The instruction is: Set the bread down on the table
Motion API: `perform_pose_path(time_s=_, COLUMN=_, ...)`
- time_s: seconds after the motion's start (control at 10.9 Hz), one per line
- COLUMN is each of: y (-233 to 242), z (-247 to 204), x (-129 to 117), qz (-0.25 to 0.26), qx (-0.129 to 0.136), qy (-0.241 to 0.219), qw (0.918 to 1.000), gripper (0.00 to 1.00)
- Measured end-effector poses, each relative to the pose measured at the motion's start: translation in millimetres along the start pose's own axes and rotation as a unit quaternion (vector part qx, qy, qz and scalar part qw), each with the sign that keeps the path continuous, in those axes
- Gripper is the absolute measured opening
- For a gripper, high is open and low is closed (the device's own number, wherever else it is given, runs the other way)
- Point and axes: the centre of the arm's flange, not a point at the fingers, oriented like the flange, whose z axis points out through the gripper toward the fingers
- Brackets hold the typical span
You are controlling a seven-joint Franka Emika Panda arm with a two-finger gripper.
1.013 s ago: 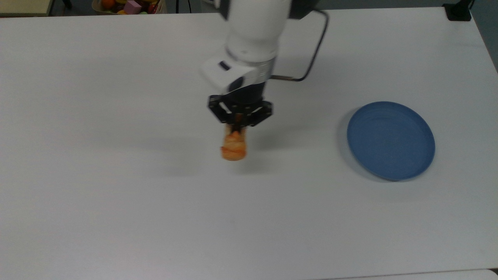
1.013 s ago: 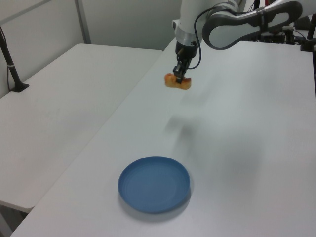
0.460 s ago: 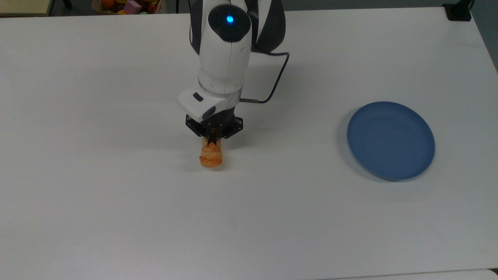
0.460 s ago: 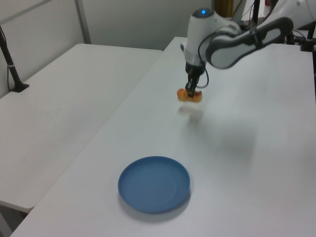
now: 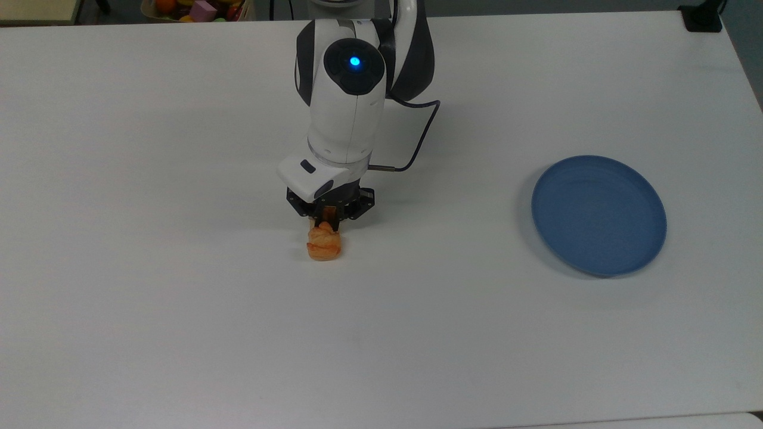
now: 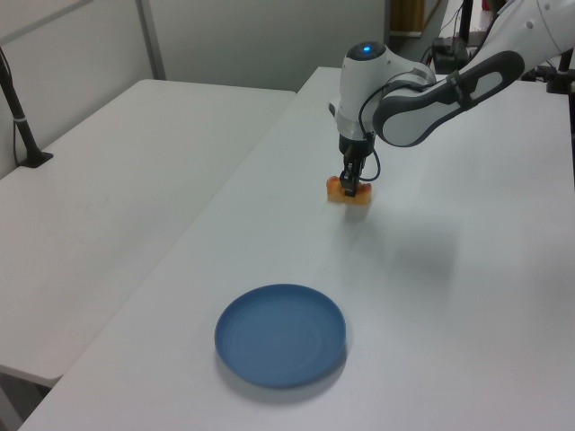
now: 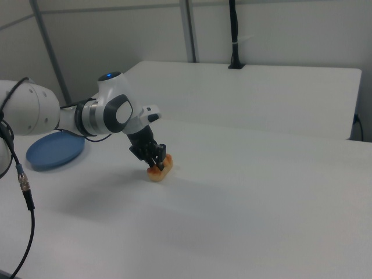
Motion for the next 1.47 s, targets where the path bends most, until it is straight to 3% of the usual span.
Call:
perform_pose_path(time_s=0.28, y=2, z=7, x=-1, qz=-0.002, qx=-0.002, qy=-0.005, qw=1.0, gripper=0.78)
perform_pose_path(time_s=0.46, y=4, z=11, x=-2, qz=-0.003, qx=-0.004, qy=-0.008, qw=1.0, gripper=1.0)
perform_pose_path(time_s=1.1, y=8, z=7, x=0, qz=-0.002, qx=-0.005, qy=-0.005, qw=1.0, gripper=1.0)
perform_pose_path(time_s=1.47, y=32, z=-29, x=4, qz=0.016, qx=-0.008, qy=0.01, qw=0.9998, gripper=1.0)
